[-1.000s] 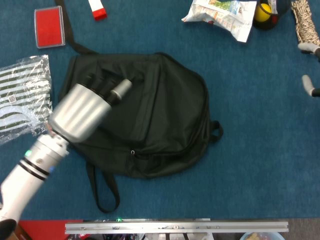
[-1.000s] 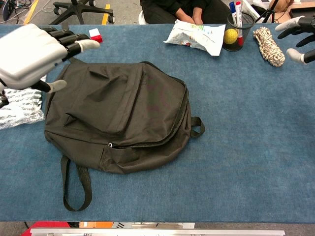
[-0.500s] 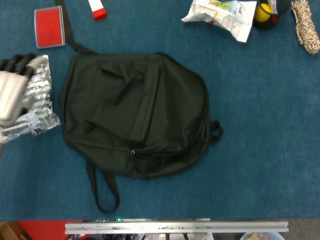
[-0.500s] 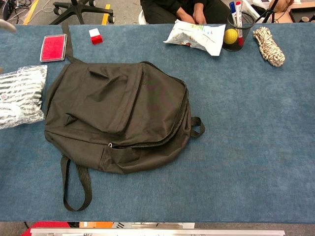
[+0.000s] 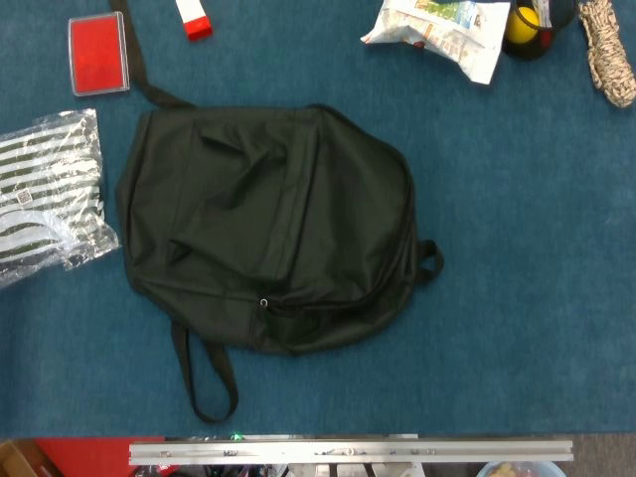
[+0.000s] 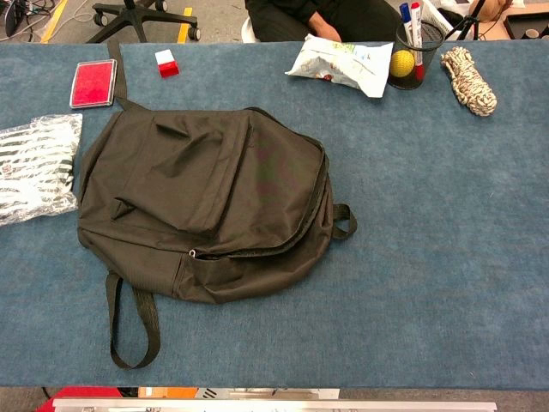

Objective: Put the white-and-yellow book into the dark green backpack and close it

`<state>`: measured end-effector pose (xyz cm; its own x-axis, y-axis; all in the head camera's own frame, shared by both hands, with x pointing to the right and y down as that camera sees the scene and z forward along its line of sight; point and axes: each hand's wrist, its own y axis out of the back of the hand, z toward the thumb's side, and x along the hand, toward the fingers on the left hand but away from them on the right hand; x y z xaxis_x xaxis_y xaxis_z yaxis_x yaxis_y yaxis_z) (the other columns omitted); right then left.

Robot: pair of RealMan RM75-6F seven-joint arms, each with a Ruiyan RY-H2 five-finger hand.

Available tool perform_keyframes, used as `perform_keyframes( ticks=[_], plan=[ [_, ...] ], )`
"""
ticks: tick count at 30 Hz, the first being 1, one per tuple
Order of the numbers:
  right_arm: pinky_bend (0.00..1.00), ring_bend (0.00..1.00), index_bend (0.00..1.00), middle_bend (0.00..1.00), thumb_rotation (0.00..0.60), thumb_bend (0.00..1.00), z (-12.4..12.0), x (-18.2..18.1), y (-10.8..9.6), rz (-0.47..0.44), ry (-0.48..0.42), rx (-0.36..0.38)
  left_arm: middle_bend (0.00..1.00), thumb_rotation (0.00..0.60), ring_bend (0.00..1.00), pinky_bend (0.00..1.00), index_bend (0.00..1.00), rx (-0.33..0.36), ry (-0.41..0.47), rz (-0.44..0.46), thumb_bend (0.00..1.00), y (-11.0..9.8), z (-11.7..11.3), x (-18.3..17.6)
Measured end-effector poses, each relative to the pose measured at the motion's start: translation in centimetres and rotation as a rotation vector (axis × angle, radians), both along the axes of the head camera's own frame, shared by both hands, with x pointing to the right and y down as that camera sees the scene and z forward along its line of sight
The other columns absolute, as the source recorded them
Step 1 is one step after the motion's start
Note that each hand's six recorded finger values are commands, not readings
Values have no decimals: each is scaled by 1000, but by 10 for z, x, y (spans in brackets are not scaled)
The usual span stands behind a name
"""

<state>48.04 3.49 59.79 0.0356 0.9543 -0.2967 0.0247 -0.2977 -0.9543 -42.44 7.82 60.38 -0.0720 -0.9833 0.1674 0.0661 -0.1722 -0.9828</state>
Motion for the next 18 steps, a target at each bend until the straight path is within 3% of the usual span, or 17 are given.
perform_keyframes(
  ticks=[10,18],
  plan=[
    [262,226,454,394,600,473,1,-21,3,-86,-19,0,254,600,226,299,248,4,1,20,228,17,-10,2],
    [262,226,454,394,600,472,-1,-28,8,-101,-29,5,254,600,227,299,247,-16,-4,28,228,21,-9,4]
  ],
)
